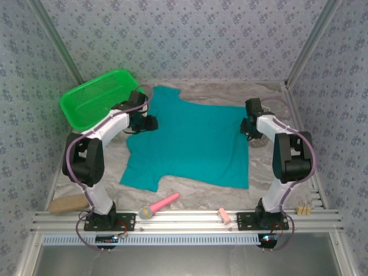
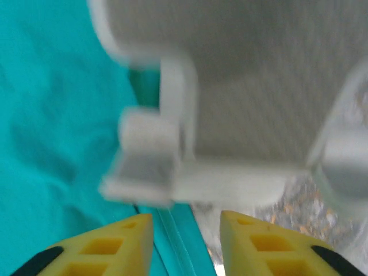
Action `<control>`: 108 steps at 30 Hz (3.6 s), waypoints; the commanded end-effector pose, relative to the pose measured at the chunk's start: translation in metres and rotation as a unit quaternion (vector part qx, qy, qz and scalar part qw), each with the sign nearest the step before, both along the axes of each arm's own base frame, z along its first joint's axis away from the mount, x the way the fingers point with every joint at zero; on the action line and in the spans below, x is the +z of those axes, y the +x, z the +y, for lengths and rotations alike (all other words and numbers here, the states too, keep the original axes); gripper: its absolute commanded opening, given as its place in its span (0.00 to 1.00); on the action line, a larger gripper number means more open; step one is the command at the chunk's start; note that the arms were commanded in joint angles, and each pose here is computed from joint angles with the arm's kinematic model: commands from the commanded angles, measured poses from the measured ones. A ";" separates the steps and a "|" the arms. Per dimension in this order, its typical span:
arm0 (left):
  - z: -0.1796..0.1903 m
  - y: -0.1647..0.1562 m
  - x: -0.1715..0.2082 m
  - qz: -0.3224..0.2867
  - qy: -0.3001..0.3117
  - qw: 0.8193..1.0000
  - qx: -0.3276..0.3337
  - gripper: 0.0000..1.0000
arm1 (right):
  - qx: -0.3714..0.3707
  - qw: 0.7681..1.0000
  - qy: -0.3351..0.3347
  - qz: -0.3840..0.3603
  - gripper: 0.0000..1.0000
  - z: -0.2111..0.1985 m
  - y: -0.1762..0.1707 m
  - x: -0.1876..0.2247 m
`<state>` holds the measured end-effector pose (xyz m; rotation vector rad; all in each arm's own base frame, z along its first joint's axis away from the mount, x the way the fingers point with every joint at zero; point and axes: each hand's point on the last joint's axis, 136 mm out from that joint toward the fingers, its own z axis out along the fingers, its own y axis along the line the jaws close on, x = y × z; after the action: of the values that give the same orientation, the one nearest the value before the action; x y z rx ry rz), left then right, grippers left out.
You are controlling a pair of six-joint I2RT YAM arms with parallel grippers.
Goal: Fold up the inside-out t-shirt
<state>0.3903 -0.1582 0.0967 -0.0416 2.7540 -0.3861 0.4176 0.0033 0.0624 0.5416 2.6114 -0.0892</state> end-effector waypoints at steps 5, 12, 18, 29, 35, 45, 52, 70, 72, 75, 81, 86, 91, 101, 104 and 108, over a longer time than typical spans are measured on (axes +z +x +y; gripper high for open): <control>-0.011 -0.025 -0.008 0.021 -0.010 1.000 -0.012 0.49 | -0.020 0.993 -0.117 -0.006 0.46 -0.011 0.026 0.024; -0.022 -0.029 -0.005 0.022 -0.023 0.999 -0.028 0.49 | -0.036 0.989 -0.146 0.010 0.55 -0.023 0.015 0.027; -0.031 -0.026 -0.001 0.020 -0.031 0.999 -0.040 0.48 | -0.056 0.990 -0.129 -0.005 0.98 -0.017 -0.008 0.046; -0.037 -0.025 -0.006 0.029 -0.032 0.998 -0.054 0.48 | 0.019 0.991 -0.127 -0.028 0.98 -0.040 0.013 0.064; -0.038 -0.026 -0.001 0.029 -0.036 0.997 -0.058 0.49 | 0.044 0.994 -0.088 -0.046 0.98 -0.046 0.032 0.054; -0.041 -0.028 0.007 0.028 -0.043 0.996 -0.072 0.48 | 0.045 0.995 -0.050 -0.077 0.75 -0.077 0.048 0.047; -0.047 -0.028 0.008 0.032 -0.059 0.995 -0.074 0.48 | 0.064 0.993 -0.056 -0.079 0.59 -0.083 0.048 0.053; -0.047 -0.045 0.013 0.051 -0.091 0.992 -0.068 0.49 | 0.006 0.985 -0.172 -0.023 0.57 -0.152 0.016 0.074; -0.040 -0.056 0.010 0.069 -0.089 0.992 -0.048 0.49 | 0.004 0.983 -0.183 -0.018 0.59 -0.153 0.015 0.075; -0.011 -0.080 -0.001 0.123 -0.070 0.990 0.019 0.49 | 0.010 0.986 -0.162 -0.025 0.68 -0.146 0.019 0.073; 0.021 -0.110 0.003 0.118 -0.069 0.987 0.080 0.49 | 0.020 0.992 -0.110 -0.052 0.75 -0.123 0.025 0.080; 0.034 -0.139 0.002 0.144 -0.058 0.981 0.112 0.50 | 0.002 0.990 -0.122 -0.070 0.81 -0.111 0.013 0.113; 0.067 -0.174 -0.012 0.208 -0.014 0.957 0.201 0.46 | 0.026 0.988 -0.115 -0.095 0.83 -0.077 -0.007 0.145; 0.103 -0.250 -0.043 0.307 0.061 0.900 0.305 0.34 | 0.603 0.786 -0.112 -0.073 0.85 0.130 -0.114 0.117; 0.106 -0.261 -0.051 0.315 0.066 0.888 0.329 0.37 | 0.768 0.634 -0.079 -0.045 0.87 0.159 -0.190 0.086; 0.103 -0.258 -0.072 0.310 0.051 0.876 0.367 0.37 | 0.809 0.586 -0.052 0.003 0.87 0.163 -0.226 0.047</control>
<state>0.1340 -0.0552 0.0349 -1.1967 3.1120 -0.0142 0.2310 0.1626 0.1292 -1.5866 2.1690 0.2269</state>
